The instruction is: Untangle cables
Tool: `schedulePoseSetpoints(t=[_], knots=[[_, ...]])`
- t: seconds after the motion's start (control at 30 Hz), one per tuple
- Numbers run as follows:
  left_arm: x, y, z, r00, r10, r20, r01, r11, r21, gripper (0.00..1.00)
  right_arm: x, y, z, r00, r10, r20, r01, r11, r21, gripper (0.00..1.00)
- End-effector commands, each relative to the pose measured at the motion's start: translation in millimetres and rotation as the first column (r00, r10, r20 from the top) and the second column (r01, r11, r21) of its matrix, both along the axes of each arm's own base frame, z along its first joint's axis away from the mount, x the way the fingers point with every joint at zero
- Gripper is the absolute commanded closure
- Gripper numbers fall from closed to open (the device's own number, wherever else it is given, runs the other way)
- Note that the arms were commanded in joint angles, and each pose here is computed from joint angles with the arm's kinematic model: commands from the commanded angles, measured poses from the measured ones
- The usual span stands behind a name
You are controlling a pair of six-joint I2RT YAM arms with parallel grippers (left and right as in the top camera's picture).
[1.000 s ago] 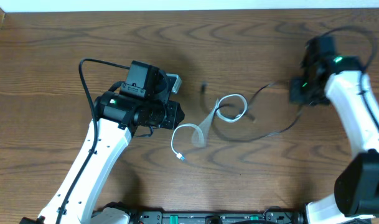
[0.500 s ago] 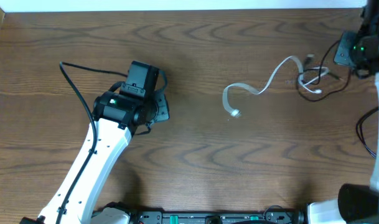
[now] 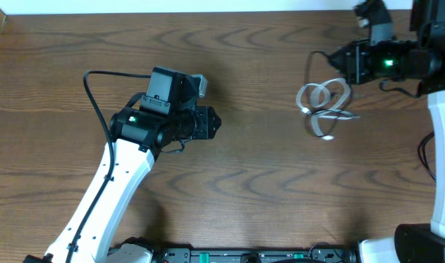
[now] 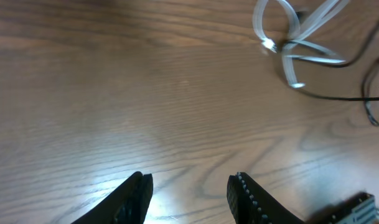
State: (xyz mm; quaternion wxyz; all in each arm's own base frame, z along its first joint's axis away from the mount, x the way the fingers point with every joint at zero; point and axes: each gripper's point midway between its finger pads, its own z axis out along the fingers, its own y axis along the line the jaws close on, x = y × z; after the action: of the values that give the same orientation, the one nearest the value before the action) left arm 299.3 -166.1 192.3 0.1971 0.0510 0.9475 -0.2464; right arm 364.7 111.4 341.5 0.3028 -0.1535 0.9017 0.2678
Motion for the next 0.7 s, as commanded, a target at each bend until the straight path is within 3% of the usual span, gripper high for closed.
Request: schedulePoseSetpoints(t=[0.0,0.3,0.53,0.67], knots=[[-5.1,-12.0,6.6,0.997,-0.077,0.016,0.078,0.995,-0.055,0.54,-13.0,32.6,22.5,0.984,0.155,0.086,-0.162,0.984,0.073,0.99],[0.0,-52.2,48.6,0.954,-0.235,0.189,0.278,0.927,-0.253,0.50,-21.2,53.4,30.0,0.970,0.221,0.103,-0.232,0.965,0.119,0.99],[25.1,-62.1,80.0,0.905,-0.211,0.370,0.322,0.908,-0.269,0.50,-36.9,71.2,45.1,0.944,0.308,0.120,-0.328,0.916,0.231,0.99],[31.8,-64.4,88.0,0.897,-0.191,0.400,0.319,0.904,-0.285,0.50,-39.7,74.0,48.7,0.938,0.323,0.128,-0.346,0.903,0.253,0.99]])
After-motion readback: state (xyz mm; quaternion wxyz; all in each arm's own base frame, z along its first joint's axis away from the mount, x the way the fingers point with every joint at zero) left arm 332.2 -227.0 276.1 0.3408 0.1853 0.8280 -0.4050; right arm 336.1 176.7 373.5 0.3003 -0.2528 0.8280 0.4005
